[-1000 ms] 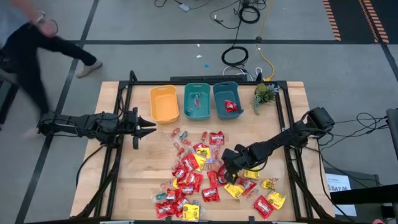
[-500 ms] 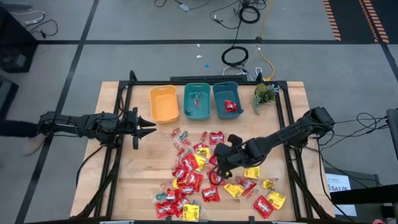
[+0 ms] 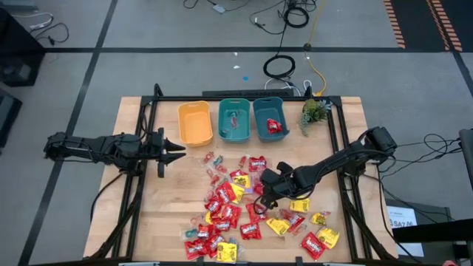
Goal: Sort candy
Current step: Put the red candy into the blue bin
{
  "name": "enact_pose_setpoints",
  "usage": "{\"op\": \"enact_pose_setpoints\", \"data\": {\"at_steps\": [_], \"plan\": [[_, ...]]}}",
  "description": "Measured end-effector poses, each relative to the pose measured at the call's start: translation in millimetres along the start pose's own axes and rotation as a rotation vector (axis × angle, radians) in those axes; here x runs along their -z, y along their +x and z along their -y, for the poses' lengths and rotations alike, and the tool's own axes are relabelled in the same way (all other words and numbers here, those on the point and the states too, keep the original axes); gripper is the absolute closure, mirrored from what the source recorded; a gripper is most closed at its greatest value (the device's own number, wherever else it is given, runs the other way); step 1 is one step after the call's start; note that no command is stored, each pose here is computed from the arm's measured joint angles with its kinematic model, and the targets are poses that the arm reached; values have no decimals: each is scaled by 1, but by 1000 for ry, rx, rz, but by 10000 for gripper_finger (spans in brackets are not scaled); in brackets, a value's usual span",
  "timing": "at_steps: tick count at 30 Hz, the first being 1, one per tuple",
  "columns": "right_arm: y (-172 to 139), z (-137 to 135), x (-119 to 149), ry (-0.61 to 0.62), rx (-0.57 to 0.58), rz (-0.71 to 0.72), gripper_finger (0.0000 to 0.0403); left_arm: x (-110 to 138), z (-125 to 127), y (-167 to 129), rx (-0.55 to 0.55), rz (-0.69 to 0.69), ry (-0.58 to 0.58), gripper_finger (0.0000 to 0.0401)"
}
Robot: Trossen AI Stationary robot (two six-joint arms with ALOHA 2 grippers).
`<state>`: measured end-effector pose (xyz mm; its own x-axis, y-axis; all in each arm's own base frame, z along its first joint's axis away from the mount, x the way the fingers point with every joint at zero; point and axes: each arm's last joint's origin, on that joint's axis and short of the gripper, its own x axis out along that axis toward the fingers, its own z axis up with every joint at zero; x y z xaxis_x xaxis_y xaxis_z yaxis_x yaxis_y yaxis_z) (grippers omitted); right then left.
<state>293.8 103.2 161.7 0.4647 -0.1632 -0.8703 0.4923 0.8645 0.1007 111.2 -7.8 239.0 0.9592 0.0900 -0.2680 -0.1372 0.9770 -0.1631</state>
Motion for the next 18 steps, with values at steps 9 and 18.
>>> {"op": "enact_pose_setpoints", "data": {"at_steps": [9, 18], "plan": [[1, 3, 2, -1, -57, -32, 389, 0, 0, 0, 0, 0, 0, 285], [-49, 32, -36, 41, -37, 154, 399, 0, 0, 0, 0, 1, 0, 285]]}}
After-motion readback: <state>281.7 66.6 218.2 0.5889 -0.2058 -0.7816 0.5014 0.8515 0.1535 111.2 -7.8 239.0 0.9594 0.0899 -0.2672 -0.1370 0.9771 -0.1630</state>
